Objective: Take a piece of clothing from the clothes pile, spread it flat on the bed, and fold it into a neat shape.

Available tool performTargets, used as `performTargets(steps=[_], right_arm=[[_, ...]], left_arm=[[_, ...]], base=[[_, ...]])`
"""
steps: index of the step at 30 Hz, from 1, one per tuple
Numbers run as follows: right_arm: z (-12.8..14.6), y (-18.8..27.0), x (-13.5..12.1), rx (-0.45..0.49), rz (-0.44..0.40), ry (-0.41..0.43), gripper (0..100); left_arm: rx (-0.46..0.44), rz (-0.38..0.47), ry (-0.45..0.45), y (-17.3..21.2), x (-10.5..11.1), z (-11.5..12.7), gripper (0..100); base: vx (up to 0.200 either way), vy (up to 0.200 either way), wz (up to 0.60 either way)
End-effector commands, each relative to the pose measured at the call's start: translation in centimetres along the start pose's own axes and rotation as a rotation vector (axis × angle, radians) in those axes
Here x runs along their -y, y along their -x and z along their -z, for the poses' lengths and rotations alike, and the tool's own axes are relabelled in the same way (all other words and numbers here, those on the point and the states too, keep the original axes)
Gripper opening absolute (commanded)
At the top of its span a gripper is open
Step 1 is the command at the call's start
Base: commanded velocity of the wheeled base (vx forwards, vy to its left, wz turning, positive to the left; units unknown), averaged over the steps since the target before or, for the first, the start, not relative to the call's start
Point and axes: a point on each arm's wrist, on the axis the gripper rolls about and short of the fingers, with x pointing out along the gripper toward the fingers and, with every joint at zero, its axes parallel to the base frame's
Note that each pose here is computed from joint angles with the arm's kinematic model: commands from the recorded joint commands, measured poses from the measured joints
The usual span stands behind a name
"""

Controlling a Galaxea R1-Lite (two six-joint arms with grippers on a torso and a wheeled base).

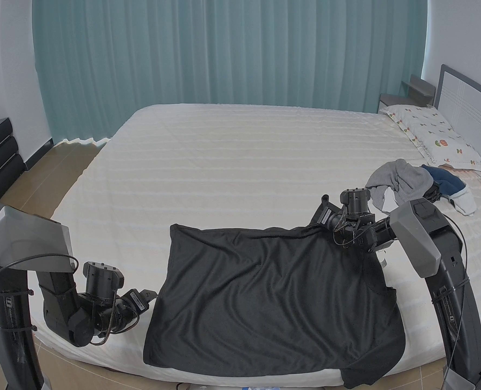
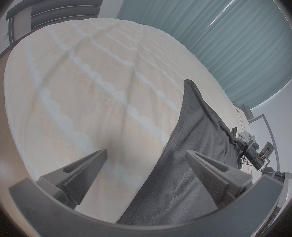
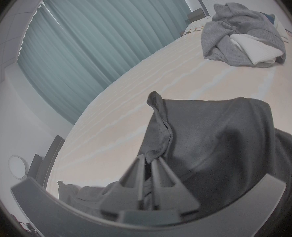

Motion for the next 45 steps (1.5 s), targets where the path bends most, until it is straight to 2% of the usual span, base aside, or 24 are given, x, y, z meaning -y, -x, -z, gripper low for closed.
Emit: performTargets(steps=[1, 4, 7, 12, 15, 16, 21, 26, 29, 31, 32, 39, 43, 45], right_arm=[[-0.2, -0.7, -1.0, 0.045, -0.037, -0.003, 0], [-0.3, -1.6, -1.1, 0.124, -0.025, -0.014, 0], [-0.1, -1.7, -1.7, 0.178, -0.071, -0.009, 0], [1.5, -2.1, -2.0, 0.162, -0.081, 0.008, 0], [1.5, -2.1, -2.1, 0.164, -0.086, 0.010, 0], [1.4, -2.1, -2.2, 0.171, -0.090, 0.016, 100], [0.6, -1.7, -2.7, 0.198, -0.108, 0.023, 100], [-3.5, 0.3, -3.3, 0.257, -0.108, 0.007, 100], [-4.0, 2.6, -2.9, 0.194, -0.096, 0.001, 100], [-3.8, 4.3, -2.9, 0.129, -0.140, 0.002, 100], [-3.8, 4.3, -2.9, 0.129, -0.140, 0.002, 100], [-4.6, 8.9, -0.9, 0.105, -0.143, -0.014, 100], [-5.0, 9.7, -0.3, 0.106, -0.137, -0.035, 100], [-5.7, 11.0, 0.8, 0.118, -0.122, -0.134, 100]], left_arm=[[-0.001, -0.002, 0.000, 0.0, -0.1, 0.0, 100], [-0.002, -0.002, 0.000, 0.0, 0.0, 0.1, 100], [-0.003, -0.003, -0.001, 0.0, 0.0, 0.1, 100], [-0.003, -0.003, 0.000, 0.0, 0.0, 0.1, 100], [-0.003, -0.003, 0.000, 0.0, 0.0, 0.1, 100], [-0.003, -0.003, 0.000, 0.0, 0.0, 0.1, 100], [-0.002, -0.002, 0.002, 0.0, 0.0, 0.1, 100], [0.005, 0.006, 0.005, 0.0, 0.2, -0.1, 100], [0.023, 0.023, 0.014, 0.1, 0.6, -0.5, 100], [0.052, 0.042, 0.022, 0.3, 1.0, -1.1, 100], [0.052, 0.042, 0.022, 0.3, 1.0, -1.1, 100], [0.179, 0.146, 0.039, 0.4, 3.7, -4.6, 100], [0.197, 0.160, 0.040, -0.1, 4.4, -5.3, 100], [0.221, 0.177, 0.040, -1.3, 6.2, -7.4, 100]], base=[[0.000, 0.000, 0.00], [0.000, 0.000, 0.00], [0.000, 0.000, 0.00], [0.000, 0.000, 0.00], [0.000, 0.000, 0.00], [0.000, 0.000, 0.00], [0.000, 0.000, 0.00], [0.000, 0.000, 0.00], [0.000, 0.000, 0.00], [0.000, 0.000, 0.00], [0.000, 0.000, 0.00], [0.000, 0.000, 0.00], [0.000, 0.000, 0.00], [0.000, 0.000, 0.00]])
